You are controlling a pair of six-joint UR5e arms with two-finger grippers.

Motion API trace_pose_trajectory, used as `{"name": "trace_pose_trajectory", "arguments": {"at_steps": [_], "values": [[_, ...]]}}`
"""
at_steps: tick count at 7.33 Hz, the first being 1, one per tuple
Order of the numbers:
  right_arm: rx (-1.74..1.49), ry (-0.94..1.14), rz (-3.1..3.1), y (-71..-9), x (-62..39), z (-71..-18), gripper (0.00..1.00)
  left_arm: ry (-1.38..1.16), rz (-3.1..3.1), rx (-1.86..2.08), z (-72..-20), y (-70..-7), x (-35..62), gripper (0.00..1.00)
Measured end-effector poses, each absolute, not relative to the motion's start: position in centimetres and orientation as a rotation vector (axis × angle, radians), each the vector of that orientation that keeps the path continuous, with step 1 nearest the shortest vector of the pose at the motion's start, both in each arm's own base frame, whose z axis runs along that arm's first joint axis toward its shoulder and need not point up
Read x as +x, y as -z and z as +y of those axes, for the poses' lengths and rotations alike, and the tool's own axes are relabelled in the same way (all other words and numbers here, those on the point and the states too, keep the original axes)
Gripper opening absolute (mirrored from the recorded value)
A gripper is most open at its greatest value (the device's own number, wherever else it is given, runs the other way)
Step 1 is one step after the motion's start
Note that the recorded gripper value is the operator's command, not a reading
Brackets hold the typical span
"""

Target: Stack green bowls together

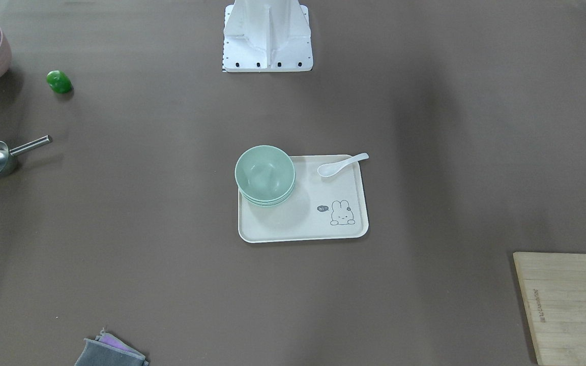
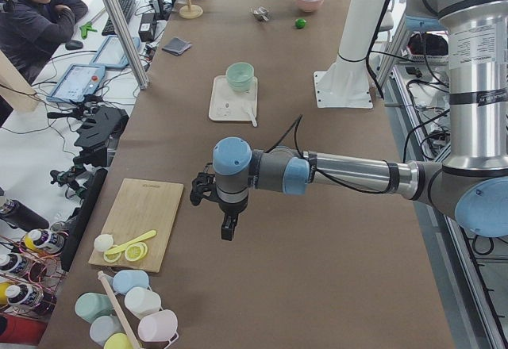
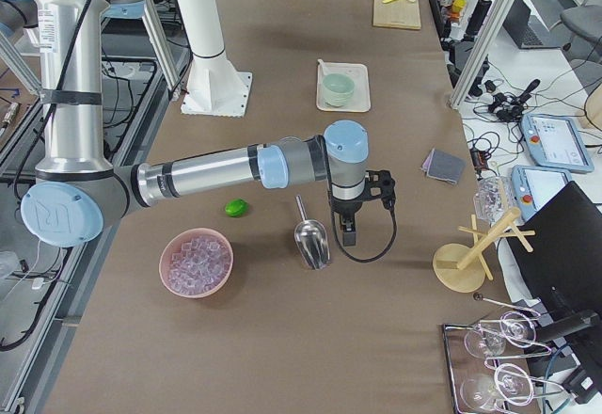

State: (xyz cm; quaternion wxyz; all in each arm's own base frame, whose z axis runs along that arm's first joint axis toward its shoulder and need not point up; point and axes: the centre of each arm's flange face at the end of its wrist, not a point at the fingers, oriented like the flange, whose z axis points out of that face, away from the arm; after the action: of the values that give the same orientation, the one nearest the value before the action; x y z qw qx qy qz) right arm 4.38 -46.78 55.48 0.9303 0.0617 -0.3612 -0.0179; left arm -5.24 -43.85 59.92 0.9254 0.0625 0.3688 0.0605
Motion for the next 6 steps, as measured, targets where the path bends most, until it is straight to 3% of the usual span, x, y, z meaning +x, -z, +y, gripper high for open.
{"name": "trace_pose_trajectory", "arguments": {"at_steps": [6], "values": [[0.001,-0.04,-0.708,-62.4,7.1,-39.4,1.0,-0.124,0.755,0.134,-43.3,-59.1,-5.5,0.99]]}}
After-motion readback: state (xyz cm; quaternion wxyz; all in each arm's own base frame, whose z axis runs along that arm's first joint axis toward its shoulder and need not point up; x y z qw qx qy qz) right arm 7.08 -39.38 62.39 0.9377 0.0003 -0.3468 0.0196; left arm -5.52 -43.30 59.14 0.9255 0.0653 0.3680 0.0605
